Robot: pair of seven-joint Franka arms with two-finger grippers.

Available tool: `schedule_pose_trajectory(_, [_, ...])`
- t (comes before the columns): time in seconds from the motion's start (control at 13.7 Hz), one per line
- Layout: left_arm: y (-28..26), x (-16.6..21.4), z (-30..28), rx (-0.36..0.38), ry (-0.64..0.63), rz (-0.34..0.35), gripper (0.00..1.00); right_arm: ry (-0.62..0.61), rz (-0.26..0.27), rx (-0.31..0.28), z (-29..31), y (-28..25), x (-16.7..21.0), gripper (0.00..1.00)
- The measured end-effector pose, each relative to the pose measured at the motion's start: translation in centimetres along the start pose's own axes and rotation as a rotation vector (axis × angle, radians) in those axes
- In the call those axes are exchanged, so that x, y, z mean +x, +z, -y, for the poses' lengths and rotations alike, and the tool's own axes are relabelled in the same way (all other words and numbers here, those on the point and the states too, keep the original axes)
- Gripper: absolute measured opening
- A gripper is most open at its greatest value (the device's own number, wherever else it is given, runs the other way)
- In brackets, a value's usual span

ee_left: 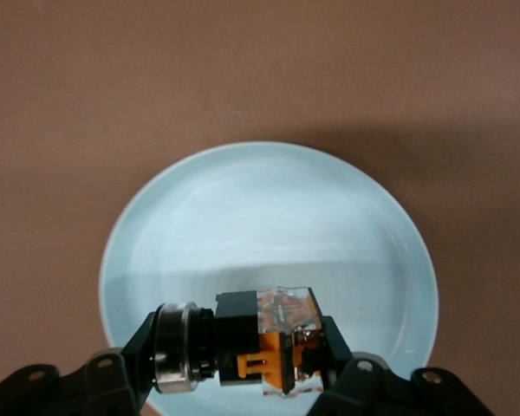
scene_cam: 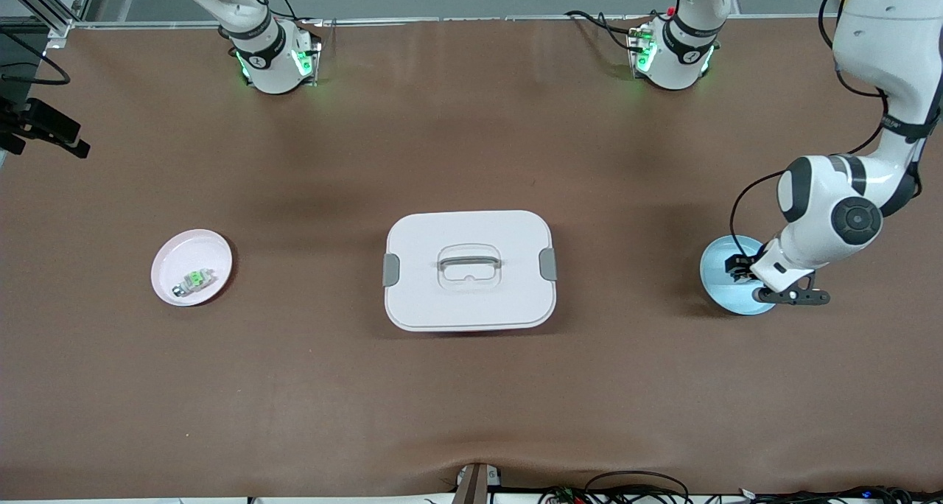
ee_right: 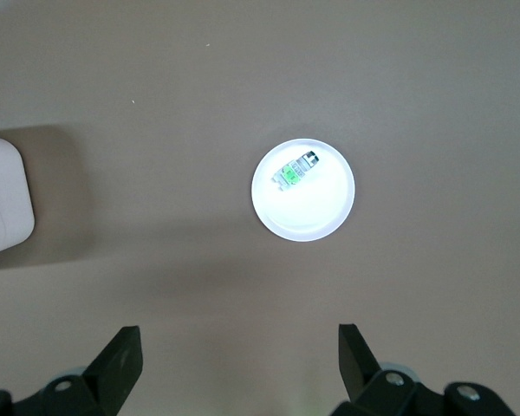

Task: Transfer orange switch to right arm and place
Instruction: 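Lift the switch with the left gripper while the right gripper approaches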

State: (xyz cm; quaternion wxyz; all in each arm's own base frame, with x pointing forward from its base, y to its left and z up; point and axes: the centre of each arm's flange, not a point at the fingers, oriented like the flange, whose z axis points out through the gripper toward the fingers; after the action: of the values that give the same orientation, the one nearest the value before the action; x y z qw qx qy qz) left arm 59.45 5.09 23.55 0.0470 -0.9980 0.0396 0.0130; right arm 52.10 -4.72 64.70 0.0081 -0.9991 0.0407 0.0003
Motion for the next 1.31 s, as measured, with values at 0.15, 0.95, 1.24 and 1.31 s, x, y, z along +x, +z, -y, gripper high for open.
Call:
schedule_pose_trajectory(0.15, [-3.5, 0.5, -1.1, 0.008, -0.034, -0.009, 0.74, -0.011, 0.003, 0.0, 0.6, 0.1, 0.0, 1.0])
schedule_pose_trajectory(0.95, [-18.2, 4.4, -15.8, -0.239, -0.436, 0.018, 0.74, 0.113, 0.128, -0.04, 13.1, 0.9, -3.1, 1.0])
schedule_pose_trajectory(1.24, [-21.6, 4.8, -21.5, -0.348, -0.642, 0.05, 0.74, 0.129, 0.124, -0.055, 19.1, 1.0, -5.1, 1.0])
schedule_pose_trajectory(1.31, [-22.5, 4.9, -23.4, -0.373, -0.68, 0.061, 0.74, 0.137, 0.122, -0.05, 20.5, 1.0, -5.6, 1.0])
